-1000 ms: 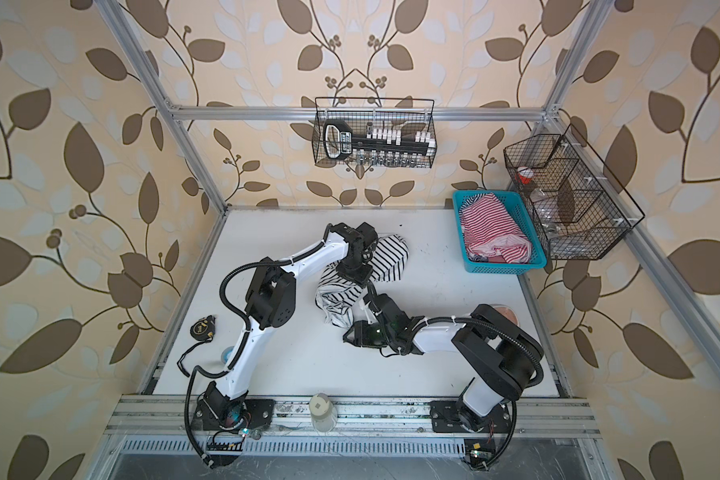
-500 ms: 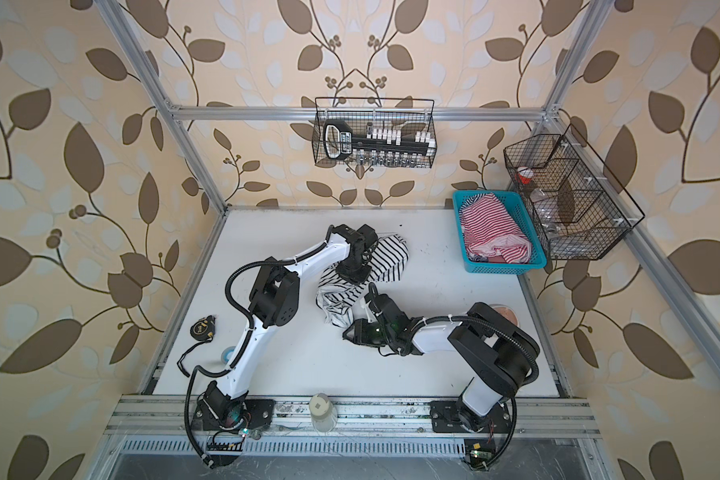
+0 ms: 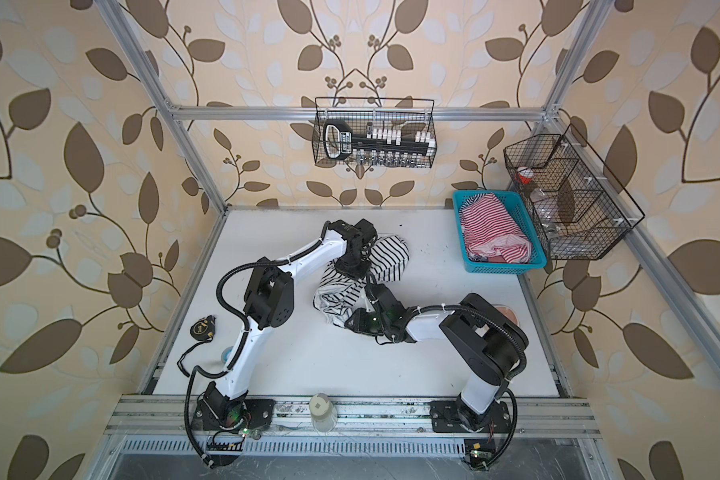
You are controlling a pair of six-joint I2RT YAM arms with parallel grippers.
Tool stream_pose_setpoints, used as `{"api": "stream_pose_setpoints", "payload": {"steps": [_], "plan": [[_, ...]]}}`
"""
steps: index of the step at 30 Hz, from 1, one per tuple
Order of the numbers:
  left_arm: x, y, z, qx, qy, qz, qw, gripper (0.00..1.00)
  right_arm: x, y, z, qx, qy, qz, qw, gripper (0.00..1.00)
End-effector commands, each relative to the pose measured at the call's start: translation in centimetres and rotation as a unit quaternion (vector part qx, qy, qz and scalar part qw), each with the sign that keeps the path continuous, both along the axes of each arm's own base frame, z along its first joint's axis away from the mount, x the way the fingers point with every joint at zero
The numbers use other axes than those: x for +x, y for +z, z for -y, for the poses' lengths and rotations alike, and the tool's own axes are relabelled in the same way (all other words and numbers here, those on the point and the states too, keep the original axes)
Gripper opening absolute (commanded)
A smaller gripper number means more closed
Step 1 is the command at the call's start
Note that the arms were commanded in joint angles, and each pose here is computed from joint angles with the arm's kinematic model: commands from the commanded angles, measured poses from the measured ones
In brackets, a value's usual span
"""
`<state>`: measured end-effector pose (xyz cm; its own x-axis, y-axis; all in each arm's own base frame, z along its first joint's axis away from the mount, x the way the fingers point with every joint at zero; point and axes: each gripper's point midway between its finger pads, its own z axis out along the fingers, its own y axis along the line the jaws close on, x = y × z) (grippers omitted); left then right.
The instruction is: Fold and stack the tank tops
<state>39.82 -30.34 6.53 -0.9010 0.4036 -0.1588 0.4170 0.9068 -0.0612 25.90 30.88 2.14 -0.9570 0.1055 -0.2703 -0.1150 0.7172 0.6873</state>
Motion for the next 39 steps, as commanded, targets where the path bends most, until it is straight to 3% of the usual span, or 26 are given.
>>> {"api": "stream_pose_setpoints", "payload": {"steps": [1,3,8,15,19,24,28,34,39], "plan": [[-0.4,5.1,0.3,-0.033,0.004,0.026,0.999,0.0,-0.7,-1.8,0.2,-0.013,-0.002,-0.033,0.999,0.16],[-0.4,5.6,0.0,-0.03,0.005,0.033,0.999,0.0,-0.8,-1.7,0.4,-0.017,-0.001,-0.031,0.999,0.0],[0.3,7.2,-1.9,-0.008,0.02,0.06,0.998,0.0,-0.3,-0.1,2.5,-0.059,-0.004,-0.006,0.998,0.0],[1.1,9.5,-4.8,-0.026,0.064,0.079,0.994,0.01,2.4,5.5,10.0,-0.155,-0.048,0.072,0.984,0.0],[-0.7,8.2,-5.8,-0.031,0.076,0.054,0.995,0.15,3.3,8.5,13.2,-0.203,-0.04,0.102,0.973,0.0],[-4.0,4.5,-6.1,-0.048,0.095,-0.001,0.994,0.44,2.8,8.3,14.9,-0.224,-0.02,0.086,0.971,0.0],[-5.9,2.7,-7.1,-0.046,0.118,-0.018,0.992,0.53,1.9,7.0,15.0,-0.224,-0.01,0.066,0.972,0.0],[-6.7,3.7,-7.9,-0.052,0.136,-0.004,0.989,0.53,0.9,6.0,15.2,-0.22,-0.011,0.051,0.974,0.0],[-6.6,4.5,-8.3,-0.057,0.15,0.013,0.987,0.41,0.5,5.7,15.2,-0.215,-0.013,0.048,0.975,0.0]]}}
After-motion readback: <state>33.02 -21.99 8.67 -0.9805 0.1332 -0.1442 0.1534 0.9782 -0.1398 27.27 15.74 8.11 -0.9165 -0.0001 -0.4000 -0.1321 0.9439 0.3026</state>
